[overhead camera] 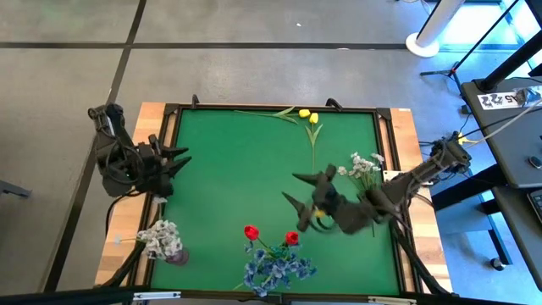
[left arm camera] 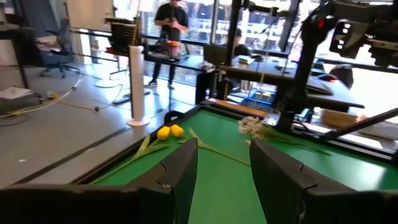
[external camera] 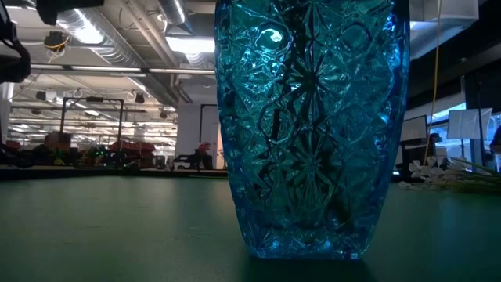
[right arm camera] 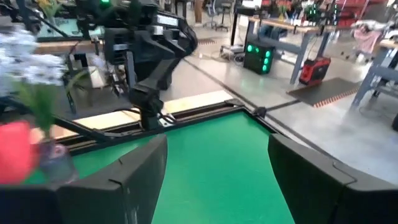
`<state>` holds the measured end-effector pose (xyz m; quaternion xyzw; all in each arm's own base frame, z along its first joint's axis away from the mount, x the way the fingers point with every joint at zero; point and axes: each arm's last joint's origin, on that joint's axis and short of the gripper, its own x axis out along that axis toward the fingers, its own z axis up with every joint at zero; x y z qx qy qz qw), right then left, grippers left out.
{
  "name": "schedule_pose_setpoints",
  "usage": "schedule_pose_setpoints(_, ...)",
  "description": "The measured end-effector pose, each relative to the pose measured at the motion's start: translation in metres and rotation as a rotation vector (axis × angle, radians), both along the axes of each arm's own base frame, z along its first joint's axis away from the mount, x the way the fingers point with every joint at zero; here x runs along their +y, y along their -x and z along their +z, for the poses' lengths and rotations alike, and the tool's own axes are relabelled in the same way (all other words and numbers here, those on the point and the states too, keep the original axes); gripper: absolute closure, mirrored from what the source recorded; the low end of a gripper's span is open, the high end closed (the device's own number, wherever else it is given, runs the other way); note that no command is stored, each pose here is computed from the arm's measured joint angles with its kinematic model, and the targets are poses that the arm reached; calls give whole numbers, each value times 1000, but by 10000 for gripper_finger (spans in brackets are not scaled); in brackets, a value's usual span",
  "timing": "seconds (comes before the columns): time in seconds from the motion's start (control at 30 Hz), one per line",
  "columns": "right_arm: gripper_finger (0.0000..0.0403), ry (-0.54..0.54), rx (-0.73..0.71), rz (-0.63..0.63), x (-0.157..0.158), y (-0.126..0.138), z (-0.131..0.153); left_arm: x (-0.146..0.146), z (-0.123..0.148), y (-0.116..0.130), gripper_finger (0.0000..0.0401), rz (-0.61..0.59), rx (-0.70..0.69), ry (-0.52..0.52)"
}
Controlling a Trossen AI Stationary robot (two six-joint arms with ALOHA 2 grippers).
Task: Sort flowers into vase by color
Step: Put the white flower into the purple vase
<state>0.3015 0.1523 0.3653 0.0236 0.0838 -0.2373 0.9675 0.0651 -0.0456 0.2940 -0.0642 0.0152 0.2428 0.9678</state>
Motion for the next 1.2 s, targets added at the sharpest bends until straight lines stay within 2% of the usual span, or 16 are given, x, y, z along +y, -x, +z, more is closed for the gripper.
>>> schedule_pose_setpoints(0.17,123,9,100,-45,-50,-20,-7,-2,-16,-5,259,31,-1,25)
schedule_pose_setpoints(0.3,123,-22,266,-190,-98,-22,-24,-3,-31,-9,259,56,-3,52)
schedule_pose_setpoints(0.47,123,-144,537,-434,-146,4,-55,-5,-54,-14,259,67,-3,85)
schedule_pose_setpoints(0.6,123,-218,737,-651,-166,35,-87,-8,-69,-18,259,73,-16,111)
schedule_pose_setpoints(0.7,123,-299,847,-746,-174,52,-112,-9,-75,-19,259,64,-21,127)
schedule_pose_setpoints(0.93,123,-487,1015,-790,-186,80,-168,-10,-76,-19,259,51,-36,170)
schedule_pose_setpoints(1.2,123,-686,1001,-728,-194,91,-198,-14,-77,-22,259,15,-41,230)
